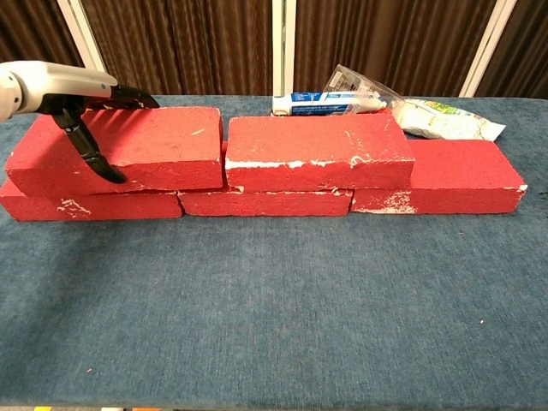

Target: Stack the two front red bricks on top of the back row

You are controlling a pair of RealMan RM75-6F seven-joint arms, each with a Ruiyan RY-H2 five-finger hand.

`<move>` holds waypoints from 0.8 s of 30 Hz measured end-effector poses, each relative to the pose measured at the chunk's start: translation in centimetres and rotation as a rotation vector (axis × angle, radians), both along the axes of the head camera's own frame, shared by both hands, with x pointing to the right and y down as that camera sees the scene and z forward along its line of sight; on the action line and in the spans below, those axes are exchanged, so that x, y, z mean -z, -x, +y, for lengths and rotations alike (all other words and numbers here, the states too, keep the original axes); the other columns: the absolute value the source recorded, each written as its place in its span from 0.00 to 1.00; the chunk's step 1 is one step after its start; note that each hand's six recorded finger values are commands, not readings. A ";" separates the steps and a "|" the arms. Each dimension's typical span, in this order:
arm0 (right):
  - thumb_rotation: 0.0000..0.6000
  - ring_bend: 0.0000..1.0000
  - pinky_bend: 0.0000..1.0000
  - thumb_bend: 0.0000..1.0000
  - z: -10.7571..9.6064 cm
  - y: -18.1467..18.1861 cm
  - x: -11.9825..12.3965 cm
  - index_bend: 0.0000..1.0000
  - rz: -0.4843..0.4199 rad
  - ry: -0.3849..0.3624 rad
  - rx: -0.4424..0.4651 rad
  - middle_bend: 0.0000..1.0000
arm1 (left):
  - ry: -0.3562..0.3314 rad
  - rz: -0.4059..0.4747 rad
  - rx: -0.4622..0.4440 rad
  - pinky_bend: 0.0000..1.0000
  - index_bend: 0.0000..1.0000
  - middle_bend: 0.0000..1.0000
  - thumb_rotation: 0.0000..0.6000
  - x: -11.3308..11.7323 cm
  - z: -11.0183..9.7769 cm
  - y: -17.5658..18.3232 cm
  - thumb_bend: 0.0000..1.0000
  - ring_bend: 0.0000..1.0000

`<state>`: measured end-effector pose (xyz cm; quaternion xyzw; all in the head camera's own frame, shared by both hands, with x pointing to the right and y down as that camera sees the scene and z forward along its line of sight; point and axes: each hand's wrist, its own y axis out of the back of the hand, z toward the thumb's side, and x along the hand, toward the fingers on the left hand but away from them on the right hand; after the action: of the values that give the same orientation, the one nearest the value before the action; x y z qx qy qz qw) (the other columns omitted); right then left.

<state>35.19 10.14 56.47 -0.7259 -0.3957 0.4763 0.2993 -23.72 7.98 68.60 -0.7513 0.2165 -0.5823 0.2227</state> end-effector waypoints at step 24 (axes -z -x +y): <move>1.00 0.00 0.00 0.00 0.0 0.1 -0.2 0.00 0.006 0.006 0.001 0.00 | 0.005 0.011 -0.031 0.11 0.00 0.12 1.00 -1.2 -0.8 0.8 0.19 0.06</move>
<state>35.12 10.14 56.62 -0.7256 -0.3929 0.4796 0.2986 -24.55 7.14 69.79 -0.7582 0.2047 -0.5753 0.2285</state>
